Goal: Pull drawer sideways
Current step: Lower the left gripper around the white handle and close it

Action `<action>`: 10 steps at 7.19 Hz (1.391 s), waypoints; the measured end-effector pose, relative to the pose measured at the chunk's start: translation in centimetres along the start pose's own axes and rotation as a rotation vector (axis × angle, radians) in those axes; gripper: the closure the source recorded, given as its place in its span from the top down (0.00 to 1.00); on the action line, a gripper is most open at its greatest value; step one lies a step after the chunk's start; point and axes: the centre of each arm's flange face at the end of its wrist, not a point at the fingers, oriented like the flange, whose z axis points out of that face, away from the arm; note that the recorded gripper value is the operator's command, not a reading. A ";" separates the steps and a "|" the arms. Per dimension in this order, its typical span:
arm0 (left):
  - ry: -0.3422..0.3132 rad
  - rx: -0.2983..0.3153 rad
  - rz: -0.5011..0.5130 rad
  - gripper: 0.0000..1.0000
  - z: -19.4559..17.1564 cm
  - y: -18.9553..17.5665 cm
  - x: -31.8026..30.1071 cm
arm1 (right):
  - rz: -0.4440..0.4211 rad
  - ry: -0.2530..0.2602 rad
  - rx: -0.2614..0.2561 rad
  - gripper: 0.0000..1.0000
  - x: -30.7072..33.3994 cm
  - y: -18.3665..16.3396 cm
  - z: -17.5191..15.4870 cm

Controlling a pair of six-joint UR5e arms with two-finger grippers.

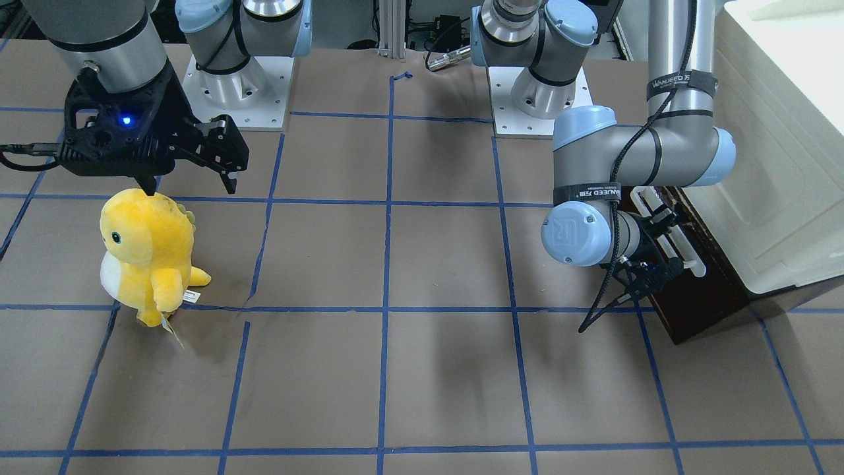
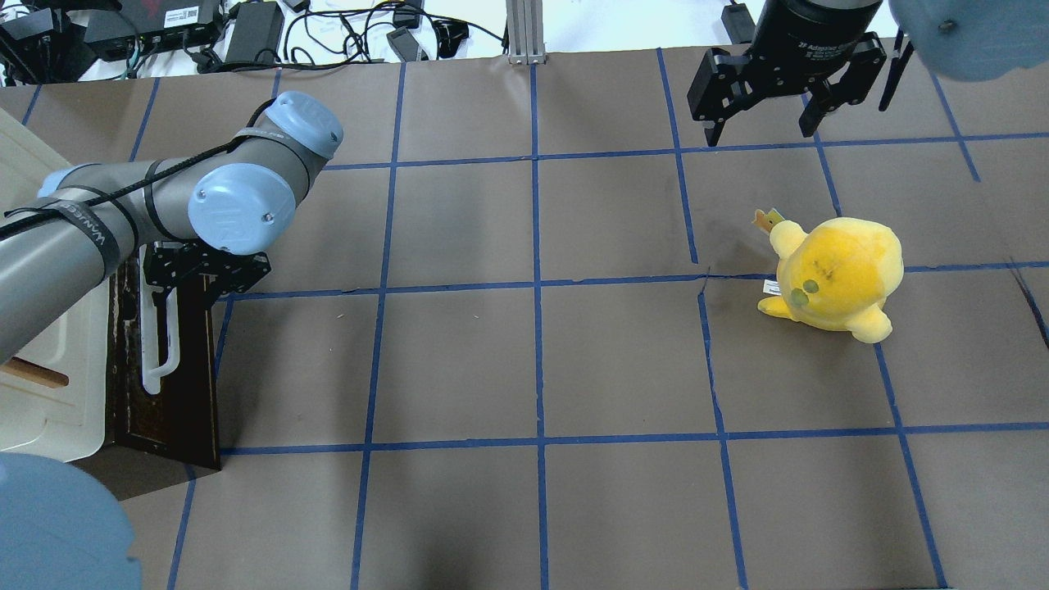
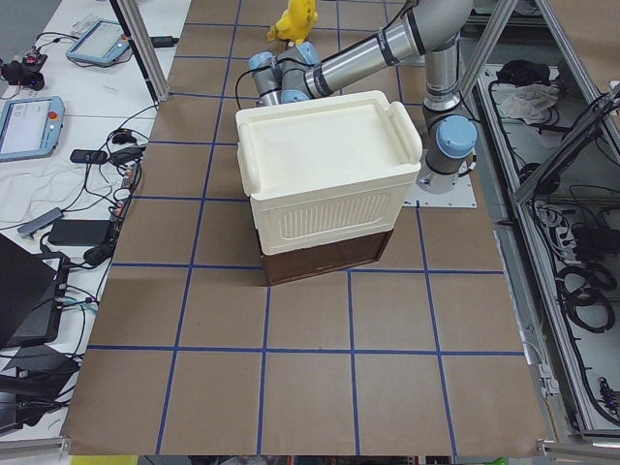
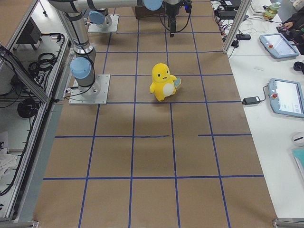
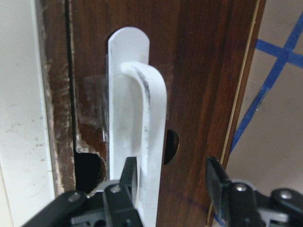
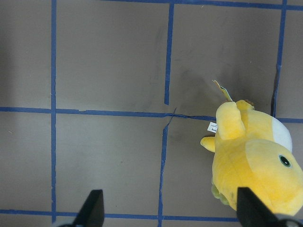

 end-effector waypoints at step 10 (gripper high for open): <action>0.008 -0.033 -0.013 0.36 0.9 -0.6 -0.9 | 0.000 0.000 0.000 1.00 0.0 0.0 0.0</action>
